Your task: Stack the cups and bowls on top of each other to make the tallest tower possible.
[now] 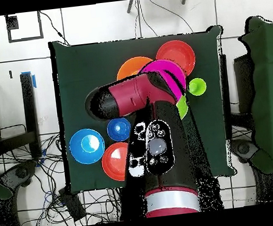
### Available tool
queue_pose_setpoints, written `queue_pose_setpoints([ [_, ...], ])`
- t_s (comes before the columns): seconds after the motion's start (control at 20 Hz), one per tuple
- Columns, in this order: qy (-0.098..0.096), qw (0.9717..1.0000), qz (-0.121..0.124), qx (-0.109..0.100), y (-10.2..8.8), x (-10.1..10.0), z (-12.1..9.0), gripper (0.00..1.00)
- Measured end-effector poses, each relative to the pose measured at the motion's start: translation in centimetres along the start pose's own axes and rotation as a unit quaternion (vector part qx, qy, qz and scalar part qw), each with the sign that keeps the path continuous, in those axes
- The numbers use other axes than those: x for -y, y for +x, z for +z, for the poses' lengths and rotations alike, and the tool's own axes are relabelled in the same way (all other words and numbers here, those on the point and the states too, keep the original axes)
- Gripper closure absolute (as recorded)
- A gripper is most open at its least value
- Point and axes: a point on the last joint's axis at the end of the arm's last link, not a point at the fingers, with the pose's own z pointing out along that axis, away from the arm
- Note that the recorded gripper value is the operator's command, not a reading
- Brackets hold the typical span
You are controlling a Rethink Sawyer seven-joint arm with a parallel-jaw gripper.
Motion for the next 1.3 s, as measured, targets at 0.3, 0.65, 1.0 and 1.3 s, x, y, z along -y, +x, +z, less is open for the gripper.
queue_pose_setpoints([
  [0.3,0.005,0.9999,0.001,-0.011,-0.6,0.0,0.1,1.00],
  [0.65,0.017,0.9991,-0.005,-0.038,-1.4,-0.9,0.2,1.00],
  [1.0,0.072,0.9935,-0.035,-0.081,-2.1,-3.0,-1.8,1.00],
  [1.3,0.102,0.9901,-0.051,-0.081,-3.2,-5.1,-4.3,1.00],
])
